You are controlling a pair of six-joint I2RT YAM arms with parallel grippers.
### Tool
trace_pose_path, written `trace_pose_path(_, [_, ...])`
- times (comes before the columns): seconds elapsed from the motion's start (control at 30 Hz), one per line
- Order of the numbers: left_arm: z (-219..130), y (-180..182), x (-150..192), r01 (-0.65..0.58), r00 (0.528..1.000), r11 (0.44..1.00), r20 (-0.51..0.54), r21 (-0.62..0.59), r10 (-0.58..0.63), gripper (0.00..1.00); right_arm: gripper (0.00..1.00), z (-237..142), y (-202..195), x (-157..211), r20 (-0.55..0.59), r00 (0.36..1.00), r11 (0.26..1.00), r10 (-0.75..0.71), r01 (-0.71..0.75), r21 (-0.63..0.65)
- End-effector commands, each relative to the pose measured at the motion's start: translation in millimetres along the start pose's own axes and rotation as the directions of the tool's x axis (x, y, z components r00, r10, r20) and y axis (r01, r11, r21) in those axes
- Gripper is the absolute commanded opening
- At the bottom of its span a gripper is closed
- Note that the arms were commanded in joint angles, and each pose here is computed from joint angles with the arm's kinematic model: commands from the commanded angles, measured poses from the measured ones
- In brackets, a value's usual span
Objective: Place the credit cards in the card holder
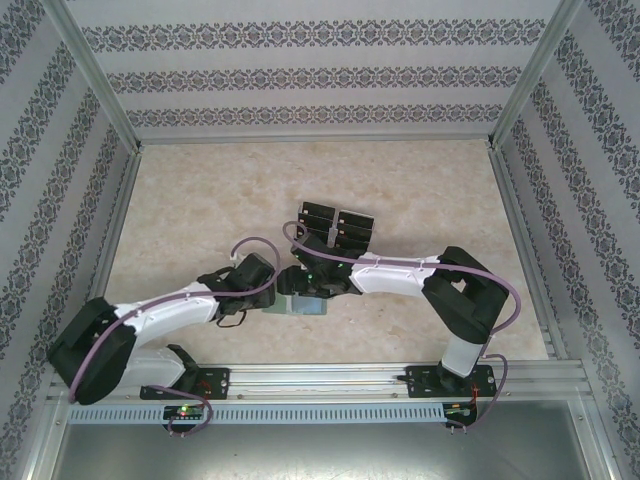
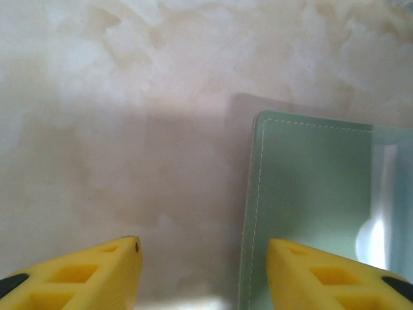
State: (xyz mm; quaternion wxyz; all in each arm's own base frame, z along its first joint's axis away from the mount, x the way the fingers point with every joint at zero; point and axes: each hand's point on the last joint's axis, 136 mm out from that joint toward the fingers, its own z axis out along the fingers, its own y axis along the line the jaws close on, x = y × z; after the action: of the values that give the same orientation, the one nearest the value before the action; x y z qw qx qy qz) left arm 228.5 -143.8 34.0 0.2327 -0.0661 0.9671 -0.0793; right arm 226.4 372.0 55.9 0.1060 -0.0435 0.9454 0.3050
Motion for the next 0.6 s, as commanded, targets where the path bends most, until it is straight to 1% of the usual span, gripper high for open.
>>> trace_pose_path(0.0, [-14.8,15.7,-0.3,0.051,0.998,0.998,0.046,-0.044,-0.049,0.55,0.58,-1.6,23.5,-2.7,-0.003,1.0,0.999,-0.009,0.009,-0.052])
trace_pose_path(0.17, [-36.5,33.7,-8.6,0.132,0.982,0.99,0.142,-0.054,-0.124,0.56,0.58,4.9,39.0,-5.0,-0.016,1.0,0.997,-0.022,0.02,-0.072])
trace_pose_path(0.3, [-51.7,43.7,-14.6,0.163,0.969,0.985,0.199,-0.056,-0.149,0.57,0.58,21.5,47.5,-3.5,-0.045,0.998,0.997,-0.031,0.028,-0.069])
trace_pose_path(0.47, [-57.1,45.9,-15.8,0.163,0.967,0.985,0.209,-0.055,-0.148,0.57,0.57,41.8,52.1,-3.3,-0.075,0.997,0.997,-0.033,0.027,-0.072])
trace_pose_path(0.57, [-55.5,41.5,-15.6,0.15,0.97,0.988,0.198,-0.042,-0.139,0.57,0.57,31.2,60.4,-10.6,-0.053,0.997,0.994,-0.056,0.05,-0.095])
